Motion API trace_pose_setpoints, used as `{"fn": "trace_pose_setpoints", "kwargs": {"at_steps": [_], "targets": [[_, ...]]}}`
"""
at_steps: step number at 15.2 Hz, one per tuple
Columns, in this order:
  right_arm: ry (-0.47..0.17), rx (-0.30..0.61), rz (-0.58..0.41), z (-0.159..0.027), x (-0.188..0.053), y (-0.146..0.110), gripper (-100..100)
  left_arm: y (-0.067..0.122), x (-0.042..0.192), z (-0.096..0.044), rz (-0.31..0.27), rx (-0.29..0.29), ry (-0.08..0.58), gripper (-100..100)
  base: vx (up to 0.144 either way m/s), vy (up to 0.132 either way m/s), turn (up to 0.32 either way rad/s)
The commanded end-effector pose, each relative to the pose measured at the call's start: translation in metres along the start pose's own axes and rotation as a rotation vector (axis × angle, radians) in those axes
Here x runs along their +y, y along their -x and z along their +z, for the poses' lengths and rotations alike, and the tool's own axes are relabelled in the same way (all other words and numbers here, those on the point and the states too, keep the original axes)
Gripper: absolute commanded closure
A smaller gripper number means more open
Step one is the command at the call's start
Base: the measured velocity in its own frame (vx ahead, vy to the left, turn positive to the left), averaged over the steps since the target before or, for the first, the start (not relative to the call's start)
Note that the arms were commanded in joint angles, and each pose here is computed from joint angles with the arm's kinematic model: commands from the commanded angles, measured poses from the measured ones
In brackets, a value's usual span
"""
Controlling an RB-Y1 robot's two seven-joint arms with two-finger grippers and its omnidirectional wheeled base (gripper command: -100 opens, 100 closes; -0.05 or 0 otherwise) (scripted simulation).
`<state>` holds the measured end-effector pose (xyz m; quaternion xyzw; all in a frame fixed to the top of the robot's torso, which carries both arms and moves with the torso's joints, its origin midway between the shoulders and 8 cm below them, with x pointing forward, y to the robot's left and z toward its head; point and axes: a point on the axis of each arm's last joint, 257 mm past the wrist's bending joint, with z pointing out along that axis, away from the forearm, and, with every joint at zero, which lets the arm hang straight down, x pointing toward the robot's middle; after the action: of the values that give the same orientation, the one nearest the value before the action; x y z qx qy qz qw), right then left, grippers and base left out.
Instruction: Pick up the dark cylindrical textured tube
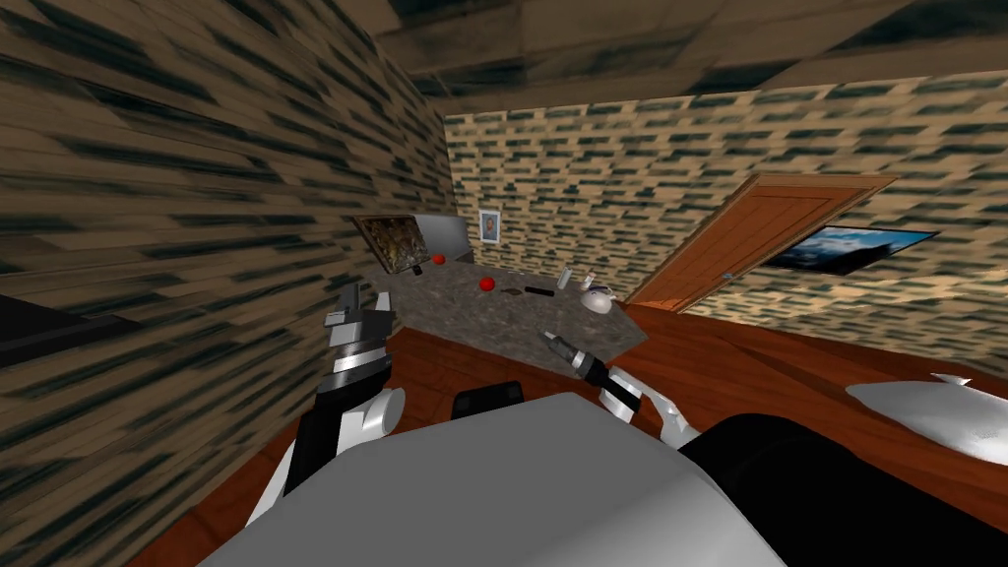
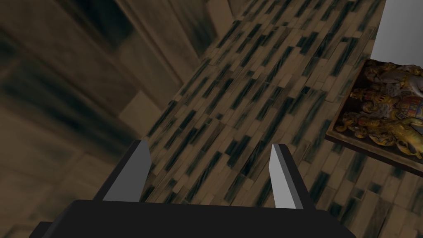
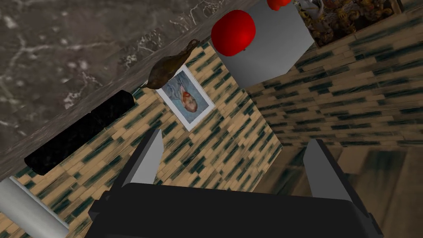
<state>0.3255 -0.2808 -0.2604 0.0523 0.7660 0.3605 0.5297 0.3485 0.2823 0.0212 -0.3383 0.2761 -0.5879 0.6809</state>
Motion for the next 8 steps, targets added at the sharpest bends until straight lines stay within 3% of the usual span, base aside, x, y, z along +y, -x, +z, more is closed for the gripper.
{"fn": "trace_pose_setpoints", "kwargs": {"at_steps": [1,5,6,8], "targets": [[-0.035,0.059,-0.034,-0.015,-0.018,-0.011,-100,0.000,0.000,0.000,0.000,0.000,0.000,0,-0.018,0.055,0.187],[-0.082,0.152,-0.097,-0.034,-0.044,-0.022,-100,0.000,0.000,0.000,0.000,0.000,0.000,0,0.000,0.042,0.137],[-0.116,0.208,-0.124,-0.047,-0.061,-0.034,-100,0.000,0.000,0.000,0.000,0.000,0.000,0,0.007,0.045,0.219],[-0.128,0.232,-0.147,-0.053,-0.069,-0.031,-100,0.000,0.000,0.000,0.000,0.000,0.000,0,0.009,0.043,0.146]]}}
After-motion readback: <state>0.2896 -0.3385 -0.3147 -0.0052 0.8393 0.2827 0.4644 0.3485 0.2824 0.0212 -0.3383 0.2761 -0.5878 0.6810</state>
